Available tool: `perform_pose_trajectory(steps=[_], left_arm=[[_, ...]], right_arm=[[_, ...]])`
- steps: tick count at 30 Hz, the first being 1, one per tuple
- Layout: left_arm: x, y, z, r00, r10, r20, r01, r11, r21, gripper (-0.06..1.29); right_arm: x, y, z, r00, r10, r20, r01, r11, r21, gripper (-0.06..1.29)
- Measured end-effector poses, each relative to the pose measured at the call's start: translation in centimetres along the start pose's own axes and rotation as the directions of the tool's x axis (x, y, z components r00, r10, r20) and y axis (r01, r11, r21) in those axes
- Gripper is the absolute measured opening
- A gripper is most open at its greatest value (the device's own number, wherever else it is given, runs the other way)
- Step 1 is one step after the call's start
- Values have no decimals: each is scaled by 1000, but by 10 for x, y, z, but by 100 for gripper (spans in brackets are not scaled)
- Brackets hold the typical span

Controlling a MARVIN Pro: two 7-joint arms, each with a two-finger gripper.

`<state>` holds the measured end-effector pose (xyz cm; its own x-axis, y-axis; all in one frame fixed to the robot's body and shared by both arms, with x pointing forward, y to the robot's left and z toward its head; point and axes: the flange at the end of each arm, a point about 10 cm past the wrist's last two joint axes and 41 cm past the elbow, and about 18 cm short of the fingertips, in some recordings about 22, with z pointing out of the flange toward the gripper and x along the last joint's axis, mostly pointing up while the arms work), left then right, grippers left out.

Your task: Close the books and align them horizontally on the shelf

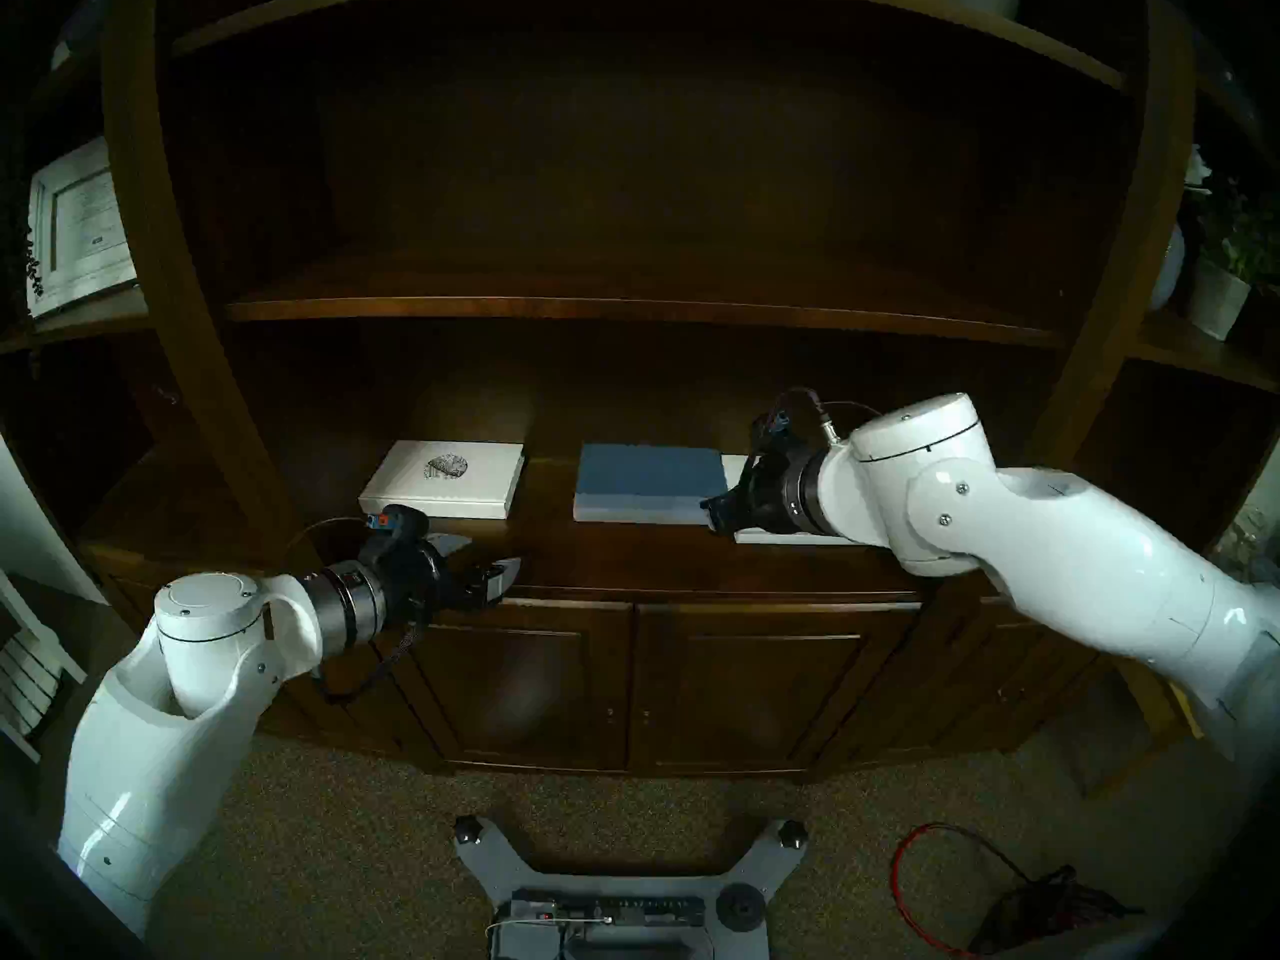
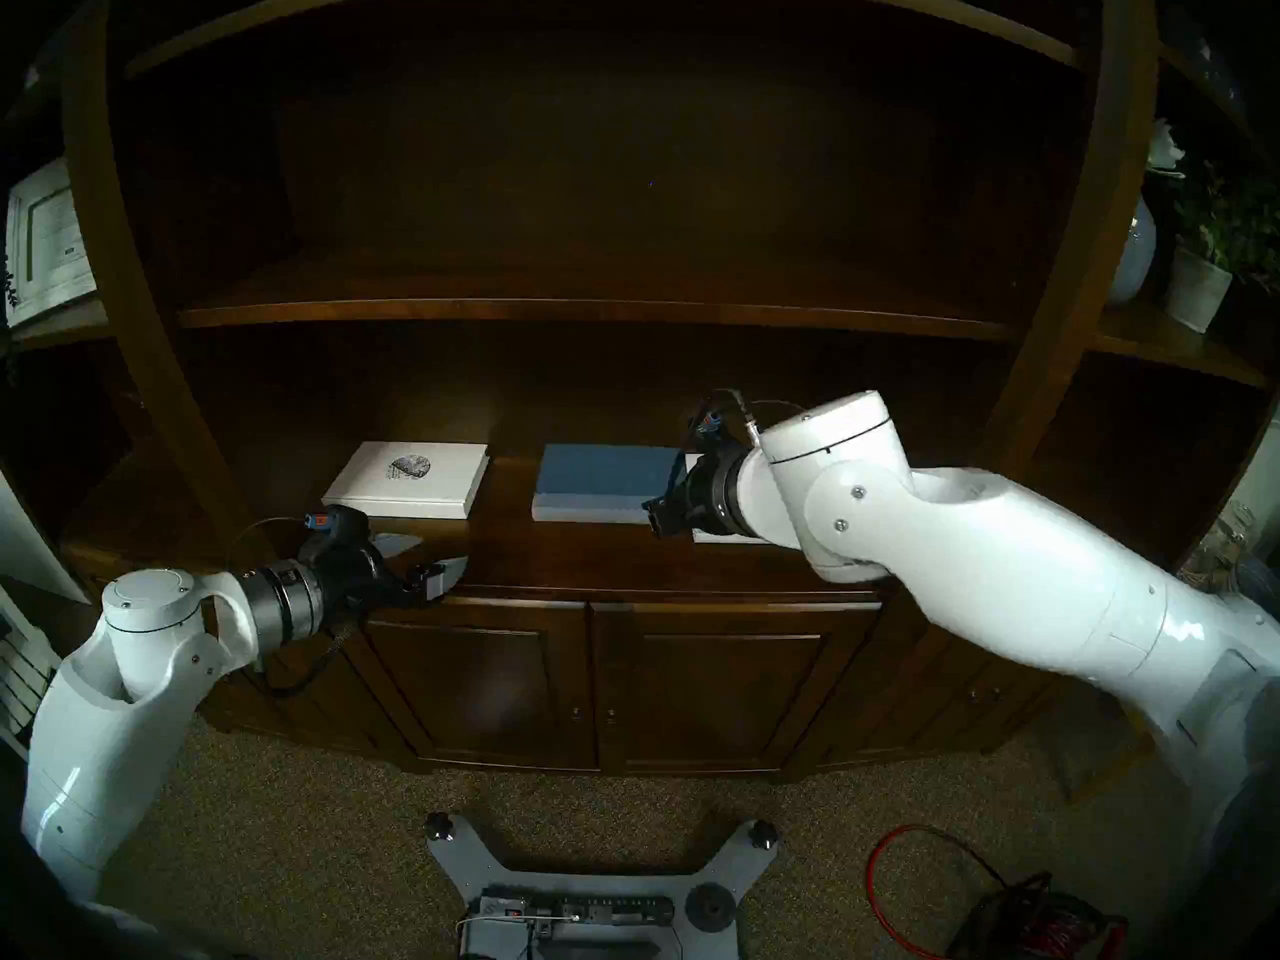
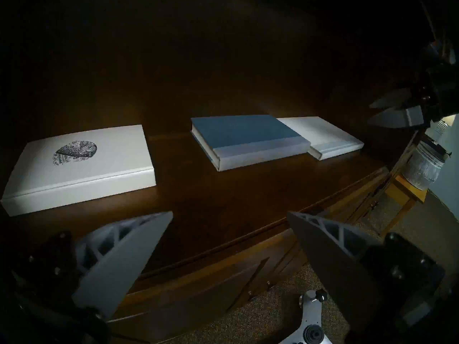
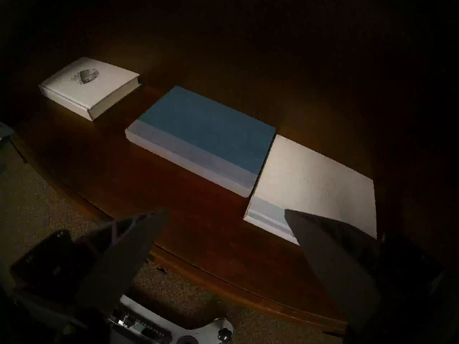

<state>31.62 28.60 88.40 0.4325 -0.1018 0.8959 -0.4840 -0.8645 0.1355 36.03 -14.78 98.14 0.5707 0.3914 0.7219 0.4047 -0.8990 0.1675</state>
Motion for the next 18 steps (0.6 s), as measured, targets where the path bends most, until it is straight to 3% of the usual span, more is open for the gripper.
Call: perform_pose_trajectory(steps=[12,18], left_arm=[[-1,0,0,1000,-2,5,2,1000,0,126],[-1,-1,0,1000,-3,6,3,1000,0,126]], right_arm=[[-14,-15,-44,997,-68,-46,70,997,25,124],[-21,-7,-54,996,-74,-42,74,997,-5,124]])
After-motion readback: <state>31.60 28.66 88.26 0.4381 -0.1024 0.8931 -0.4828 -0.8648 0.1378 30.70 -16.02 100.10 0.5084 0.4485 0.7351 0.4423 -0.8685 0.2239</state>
